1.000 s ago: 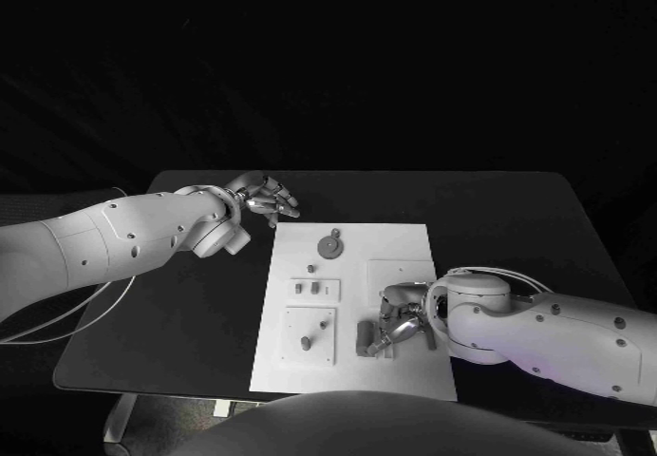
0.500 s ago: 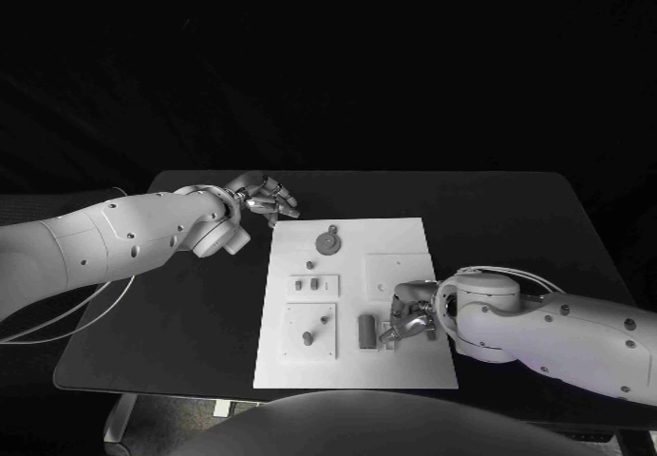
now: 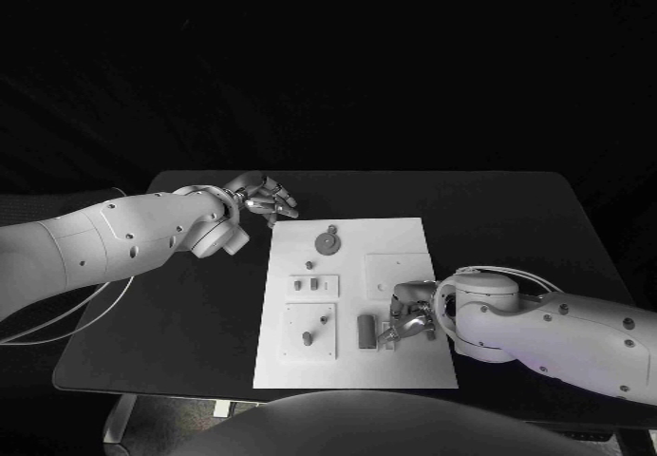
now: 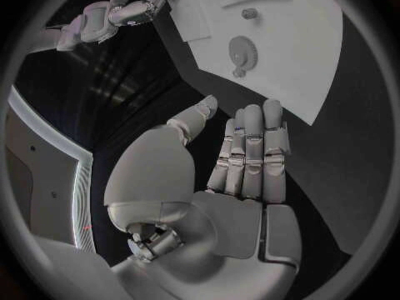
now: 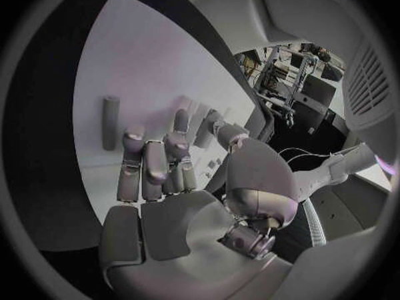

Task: Assemble the parts on the task board

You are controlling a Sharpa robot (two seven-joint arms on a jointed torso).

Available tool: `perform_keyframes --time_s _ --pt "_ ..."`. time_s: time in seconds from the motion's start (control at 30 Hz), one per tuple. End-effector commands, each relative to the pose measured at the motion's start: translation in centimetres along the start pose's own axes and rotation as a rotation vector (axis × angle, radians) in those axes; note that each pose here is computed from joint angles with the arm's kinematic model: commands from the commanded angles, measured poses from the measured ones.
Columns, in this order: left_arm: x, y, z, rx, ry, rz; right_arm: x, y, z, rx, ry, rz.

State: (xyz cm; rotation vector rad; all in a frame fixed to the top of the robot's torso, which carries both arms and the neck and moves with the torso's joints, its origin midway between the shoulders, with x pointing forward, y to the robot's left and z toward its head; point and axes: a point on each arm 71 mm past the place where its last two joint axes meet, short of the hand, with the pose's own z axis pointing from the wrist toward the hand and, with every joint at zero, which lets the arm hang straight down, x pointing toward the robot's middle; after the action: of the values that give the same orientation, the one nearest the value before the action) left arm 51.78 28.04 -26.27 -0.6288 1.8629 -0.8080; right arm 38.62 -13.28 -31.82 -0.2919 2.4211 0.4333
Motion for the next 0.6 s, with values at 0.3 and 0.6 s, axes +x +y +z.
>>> perform_keyframes --time_s 0.3,0.6 --pt "-0.12 -0.07 -0.03 0.01 0.001 0.004 -2.1 -3.5 -1.7 0.058 -0.058 0.106" --pt "0.0 -0.1 -0.12 0.008 0.009 0.002 -2.9 -6.9 -2.8 0.156 -0.03 0.102"
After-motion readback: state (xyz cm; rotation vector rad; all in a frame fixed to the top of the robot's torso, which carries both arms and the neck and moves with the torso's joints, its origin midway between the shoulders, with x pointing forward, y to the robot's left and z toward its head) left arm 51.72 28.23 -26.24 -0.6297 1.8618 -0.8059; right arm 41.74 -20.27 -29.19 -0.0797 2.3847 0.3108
